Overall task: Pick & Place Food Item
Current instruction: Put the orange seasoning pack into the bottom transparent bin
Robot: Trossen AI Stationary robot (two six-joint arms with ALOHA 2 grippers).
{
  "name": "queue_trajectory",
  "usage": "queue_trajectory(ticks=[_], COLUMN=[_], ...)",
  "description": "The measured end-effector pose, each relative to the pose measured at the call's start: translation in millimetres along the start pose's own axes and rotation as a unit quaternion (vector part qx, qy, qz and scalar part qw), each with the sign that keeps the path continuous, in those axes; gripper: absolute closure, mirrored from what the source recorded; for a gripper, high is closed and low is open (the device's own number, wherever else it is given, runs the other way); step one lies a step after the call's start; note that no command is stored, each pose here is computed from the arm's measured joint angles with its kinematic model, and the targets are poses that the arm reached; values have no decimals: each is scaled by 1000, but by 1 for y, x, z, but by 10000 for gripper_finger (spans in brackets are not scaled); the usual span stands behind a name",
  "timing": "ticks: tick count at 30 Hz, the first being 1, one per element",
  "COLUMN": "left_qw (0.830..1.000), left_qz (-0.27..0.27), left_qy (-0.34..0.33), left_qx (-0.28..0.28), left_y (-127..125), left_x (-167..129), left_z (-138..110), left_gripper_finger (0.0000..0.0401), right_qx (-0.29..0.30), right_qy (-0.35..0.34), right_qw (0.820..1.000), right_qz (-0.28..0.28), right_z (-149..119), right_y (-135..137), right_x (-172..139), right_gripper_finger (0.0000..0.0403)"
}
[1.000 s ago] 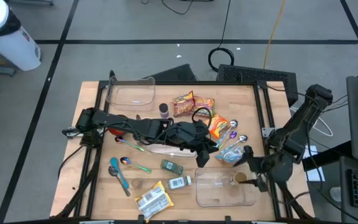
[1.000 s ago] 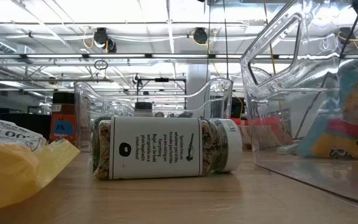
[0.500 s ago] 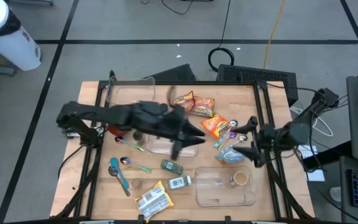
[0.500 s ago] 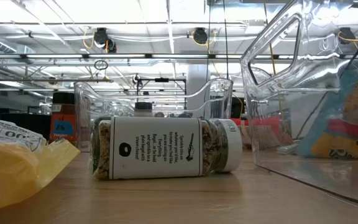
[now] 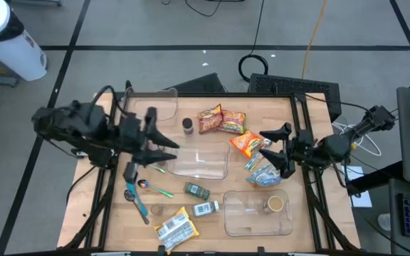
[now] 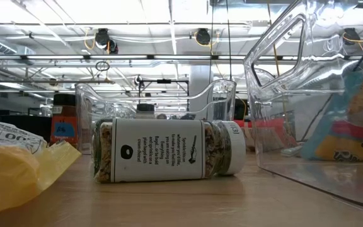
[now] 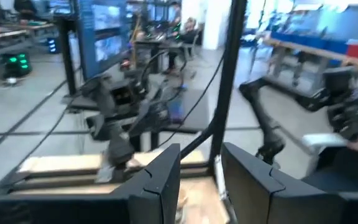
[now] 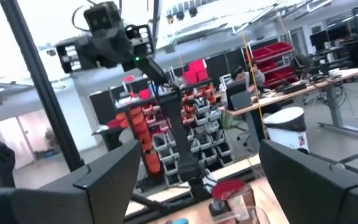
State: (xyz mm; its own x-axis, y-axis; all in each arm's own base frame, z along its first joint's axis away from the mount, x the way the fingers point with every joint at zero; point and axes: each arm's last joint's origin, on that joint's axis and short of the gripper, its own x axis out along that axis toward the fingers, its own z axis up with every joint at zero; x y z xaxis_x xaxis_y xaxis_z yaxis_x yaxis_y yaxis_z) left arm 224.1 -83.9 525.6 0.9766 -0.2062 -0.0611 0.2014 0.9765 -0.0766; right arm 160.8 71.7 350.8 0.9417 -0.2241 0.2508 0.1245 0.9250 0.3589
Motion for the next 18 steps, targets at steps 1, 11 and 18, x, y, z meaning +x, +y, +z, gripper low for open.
queue_trajectory(ticks=[1, 11, 18], left_qw=[1000, 996, 998], left_qz=[2, 44, 50], left_qy=[6, 82, 32], left_qx=[2, 2, -31], left_y=[-1, -11, -10], left_x=[-5, -18, -5], left_z=[0, -21, -69], left_gripper_finger=[279, 279, 279], right_qx=[1, 14, 18], right_qy=[-3, -10, -21], right_qw=[1000, 1000, 999], right_qz=[-2, -26, -40], right_z=[-1, -20, -29], right_y=[0, 2, 1], right_x=[2, 24, 35], right_gripper_finger=[83, 83, 83])
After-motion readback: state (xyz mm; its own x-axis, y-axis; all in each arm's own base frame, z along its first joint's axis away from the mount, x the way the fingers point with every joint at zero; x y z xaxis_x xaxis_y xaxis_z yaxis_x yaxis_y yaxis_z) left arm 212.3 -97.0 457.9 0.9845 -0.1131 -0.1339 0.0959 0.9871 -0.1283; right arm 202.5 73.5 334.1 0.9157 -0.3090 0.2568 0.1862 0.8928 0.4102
